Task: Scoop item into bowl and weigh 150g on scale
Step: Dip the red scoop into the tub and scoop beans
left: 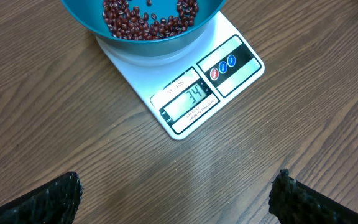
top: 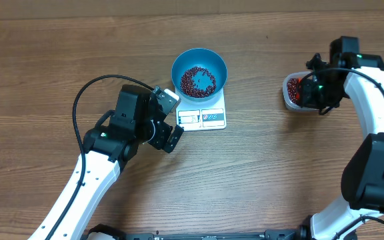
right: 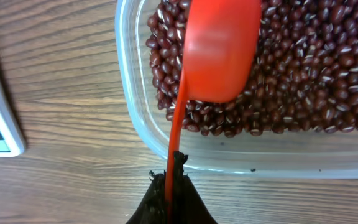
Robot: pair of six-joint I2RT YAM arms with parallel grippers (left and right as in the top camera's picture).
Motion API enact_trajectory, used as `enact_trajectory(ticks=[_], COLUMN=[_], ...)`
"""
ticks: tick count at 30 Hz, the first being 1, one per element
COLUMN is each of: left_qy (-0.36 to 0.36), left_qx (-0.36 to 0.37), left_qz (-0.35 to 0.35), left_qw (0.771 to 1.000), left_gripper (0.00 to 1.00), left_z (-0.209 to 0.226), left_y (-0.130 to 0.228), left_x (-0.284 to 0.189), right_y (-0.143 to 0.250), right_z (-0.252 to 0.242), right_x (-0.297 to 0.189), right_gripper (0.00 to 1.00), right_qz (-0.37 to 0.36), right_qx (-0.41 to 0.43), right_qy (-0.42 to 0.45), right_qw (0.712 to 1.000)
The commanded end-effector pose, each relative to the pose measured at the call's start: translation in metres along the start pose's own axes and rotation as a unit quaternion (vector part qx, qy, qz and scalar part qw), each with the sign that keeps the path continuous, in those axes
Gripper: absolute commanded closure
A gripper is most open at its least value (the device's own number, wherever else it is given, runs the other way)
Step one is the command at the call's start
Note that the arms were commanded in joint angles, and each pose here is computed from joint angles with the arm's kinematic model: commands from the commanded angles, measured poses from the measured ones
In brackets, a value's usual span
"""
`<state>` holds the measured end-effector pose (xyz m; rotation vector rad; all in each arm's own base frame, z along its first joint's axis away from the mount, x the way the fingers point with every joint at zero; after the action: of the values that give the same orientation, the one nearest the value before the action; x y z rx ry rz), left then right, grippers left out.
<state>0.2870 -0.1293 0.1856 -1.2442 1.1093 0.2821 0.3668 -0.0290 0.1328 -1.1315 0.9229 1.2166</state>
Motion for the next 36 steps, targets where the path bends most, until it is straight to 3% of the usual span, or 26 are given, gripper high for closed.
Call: enact_trajectory(ticks=[1,15,36], left_qy=[-0.004,-0.004,-0.004], left_qx=[-0.009,-0.009,-0.009], left_qz=[0.004,0.004,0.004], left_qw=[1.000,1.000,1.000], left_gripper=[0.01,0.00,0.00], left_z=[0.003,0.003,0.003], left_y=[0.002,0.002,0.002], left_x=[0.002,0.002,0.002], right_y=[0.000,0.019,0.011], right_z=[0.003,-0.031,-0.010], right_x=[-0.002,0.000,0.007], right_gripper=[0.96,0.96,0.96], right_qz=[-0.011,-0.028,-0.076], right_qx=[0.010,0.095,0.105], right_qy=[-0.061,-0.136,-0.246], right_qw=[0.998,0.986,0.960])
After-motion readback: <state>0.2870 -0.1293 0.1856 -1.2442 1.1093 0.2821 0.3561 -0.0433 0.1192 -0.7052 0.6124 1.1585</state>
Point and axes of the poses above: each gripper's point midway between its finger pads, its own x axis out along the fingers, its own z axis along the line the jaws close on, y = z × x, the point moved 4 cm from there along -x, back along the fingers, and after that the axes turned 6 degrees about -x, right-handed, at the moved point
